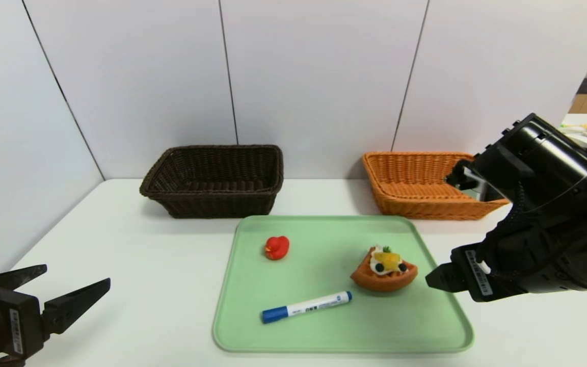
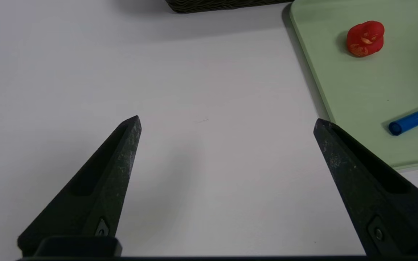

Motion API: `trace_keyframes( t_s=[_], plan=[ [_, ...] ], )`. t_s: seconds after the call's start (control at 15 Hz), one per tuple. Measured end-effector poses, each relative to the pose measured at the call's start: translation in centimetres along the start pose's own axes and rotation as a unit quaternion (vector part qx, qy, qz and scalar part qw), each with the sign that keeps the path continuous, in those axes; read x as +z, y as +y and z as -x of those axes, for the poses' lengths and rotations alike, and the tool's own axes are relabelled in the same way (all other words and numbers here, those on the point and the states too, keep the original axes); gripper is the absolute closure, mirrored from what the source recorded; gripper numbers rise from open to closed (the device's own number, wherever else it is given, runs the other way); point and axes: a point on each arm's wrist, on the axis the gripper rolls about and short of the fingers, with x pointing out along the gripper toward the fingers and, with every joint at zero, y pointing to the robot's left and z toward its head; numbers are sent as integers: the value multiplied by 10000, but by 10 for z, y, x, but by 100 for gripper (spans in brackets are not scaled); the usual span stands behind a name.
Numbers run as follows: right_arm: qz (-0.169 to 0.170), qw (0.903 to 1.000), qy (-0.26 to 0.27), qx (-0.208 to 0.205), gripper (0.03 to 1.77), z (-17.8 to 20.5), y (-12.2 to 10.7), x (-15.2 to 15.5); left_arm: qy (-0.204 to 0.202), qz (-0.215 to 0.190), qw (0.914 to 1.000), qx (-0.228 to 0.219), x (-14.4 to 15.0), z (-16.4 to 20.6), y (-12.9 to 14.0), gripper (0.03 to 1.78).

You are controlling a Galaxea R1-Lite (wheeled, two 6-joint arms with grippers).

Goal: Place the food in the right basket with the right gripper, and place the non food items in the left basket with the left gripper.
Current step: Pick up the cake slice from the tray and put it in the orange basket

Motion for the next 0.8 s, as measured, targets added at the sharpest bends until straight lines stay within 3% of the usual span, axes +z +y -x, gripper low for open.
trace_keyframes(
  t_s=[0.33, 0.53, 0.8],
  plan=[
    [107, 9996, -105, 256, 10, -8, 10, 8, -20, -2, 10000, -5, 0, 1, 0, 12],
    [447, 9977, -319, 399, 10, -11, 14, 13, -24, 2, 10000, -1, 0, 1, 0, 12],
    [489, 9978, -189, 409, 10, -20, 19, 17, 1, 0, 10000, 81, -2, 1, 0, 12]
  ],
)
